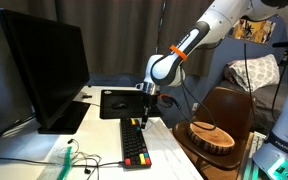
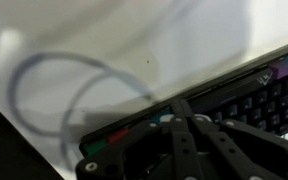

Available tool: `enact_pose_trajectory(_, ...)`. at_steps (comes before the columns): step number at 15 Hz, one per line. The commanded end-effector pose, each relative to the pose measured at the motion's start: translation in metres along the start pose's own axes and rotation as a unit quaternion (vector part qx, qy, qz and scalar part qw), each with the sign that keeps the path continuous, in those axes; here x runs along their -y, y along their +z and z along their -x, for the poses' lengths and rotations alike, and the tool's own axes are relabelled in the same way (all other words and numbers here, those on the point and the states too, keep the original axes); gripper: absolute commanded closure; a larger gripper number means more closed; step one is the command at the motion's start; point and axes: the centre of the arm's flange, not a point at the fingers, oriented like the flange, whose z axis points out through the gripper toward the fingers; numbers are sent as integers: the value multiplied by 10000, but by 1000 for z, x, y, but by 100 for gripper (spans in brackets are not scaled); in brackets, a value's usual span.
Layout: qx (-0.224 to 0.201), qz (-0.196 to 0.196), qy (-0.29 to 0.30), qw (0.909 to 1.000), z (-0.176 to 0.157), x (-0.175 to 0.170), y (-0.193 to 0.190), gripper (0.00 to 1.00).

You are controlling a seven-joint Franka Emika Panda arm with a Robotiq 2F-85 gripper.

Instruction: Press a key on the keyboard

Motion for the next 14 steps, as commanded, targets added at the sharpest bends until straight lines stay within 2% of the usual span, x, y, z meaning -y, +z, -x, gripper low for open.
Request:
enact_pose_trajectory(1, -91, 26, -31, 10000, -7, -4, 5, 100)
enact_pose_trajectory(6, -208, 73, 0, 9998, -11, -8, 5, 100)
enact_pose_trajectory(14, -158, 40, 1, 9999, -14, -13, 14, 100)
